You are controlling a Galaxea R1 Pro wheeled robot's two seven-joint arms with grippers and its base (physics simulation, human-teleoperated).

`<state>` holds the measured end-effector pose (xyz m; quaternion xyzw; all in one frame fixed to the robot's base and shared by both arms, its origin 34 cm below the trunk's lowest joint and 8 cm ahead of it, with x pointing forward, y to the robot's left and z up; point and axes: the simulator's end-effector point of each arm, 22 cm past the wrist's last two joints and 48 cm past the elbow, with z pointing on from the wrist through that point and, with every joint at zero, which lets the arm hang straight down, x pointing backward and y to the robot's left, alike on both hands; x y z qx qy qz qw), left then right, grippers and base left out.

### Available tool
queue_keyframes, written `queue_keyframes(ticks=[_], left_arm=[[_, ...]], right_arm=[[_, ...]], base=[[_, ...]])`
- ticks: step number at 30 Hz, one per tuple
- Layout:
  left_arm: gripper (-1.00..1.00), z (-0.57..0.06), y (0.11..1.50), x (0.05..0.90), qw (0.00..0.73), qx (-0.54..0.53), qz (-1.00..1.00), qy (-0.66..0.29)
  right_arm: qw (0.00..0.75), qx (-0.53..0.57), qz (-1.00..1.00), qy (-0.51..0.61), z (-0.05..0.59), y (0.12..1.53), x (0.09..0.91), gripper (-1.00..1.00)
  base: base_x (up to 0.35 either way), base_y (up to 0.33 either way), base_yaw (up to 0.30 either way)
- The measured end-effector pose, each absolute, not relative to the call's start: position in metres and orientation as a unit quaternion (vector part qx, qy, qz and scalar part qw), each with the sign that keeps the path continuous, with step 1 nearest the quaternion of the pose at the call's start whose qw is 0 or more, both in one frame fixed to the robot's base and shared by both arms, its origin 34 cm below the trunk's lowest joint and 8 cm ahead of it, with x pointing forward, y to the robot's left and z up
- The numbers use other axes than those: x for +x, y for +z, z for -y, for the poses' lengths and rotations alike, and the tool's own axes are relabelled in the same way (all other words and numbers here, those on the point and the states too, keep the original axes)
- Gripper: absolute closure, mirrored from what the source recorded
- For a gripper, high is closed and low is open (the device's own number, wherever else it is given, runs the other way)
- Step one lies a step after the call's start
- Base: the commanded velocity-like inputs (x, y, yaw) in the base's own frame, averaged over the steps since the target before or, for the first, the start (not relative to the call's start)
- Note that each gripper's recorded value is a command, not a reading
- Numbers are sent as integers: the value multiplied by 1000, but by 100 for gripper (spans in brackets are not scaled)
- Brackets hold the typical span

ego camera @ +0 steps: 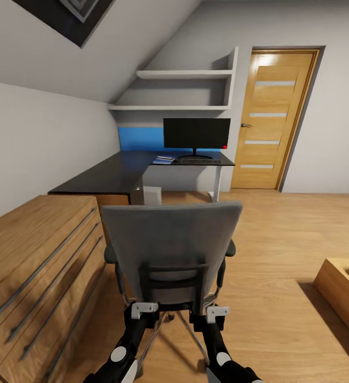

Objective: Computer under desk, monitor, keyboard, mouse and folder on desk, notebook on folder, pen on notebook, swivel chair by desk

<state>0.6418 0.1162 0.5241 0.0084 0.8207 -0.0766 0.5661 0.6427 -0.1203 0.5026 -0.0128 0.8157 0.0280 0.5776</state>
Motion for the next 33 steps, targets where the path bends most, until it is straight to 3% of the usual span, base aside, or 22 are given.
queue_keyframes(ticks=[17, 33], left_arm=[[-100, -116, 524, 642, 566, 9, -821, -76], [-100, -116, 524, 642, 566, 9, -821, -76]], right_arm=[[578, -13, -816, 28, 120, 503, 643, -100], [578, -13, -816, 28, 120, 503, 643, -100]], base=[[-58, 78, 0], [73, -115, 0]])
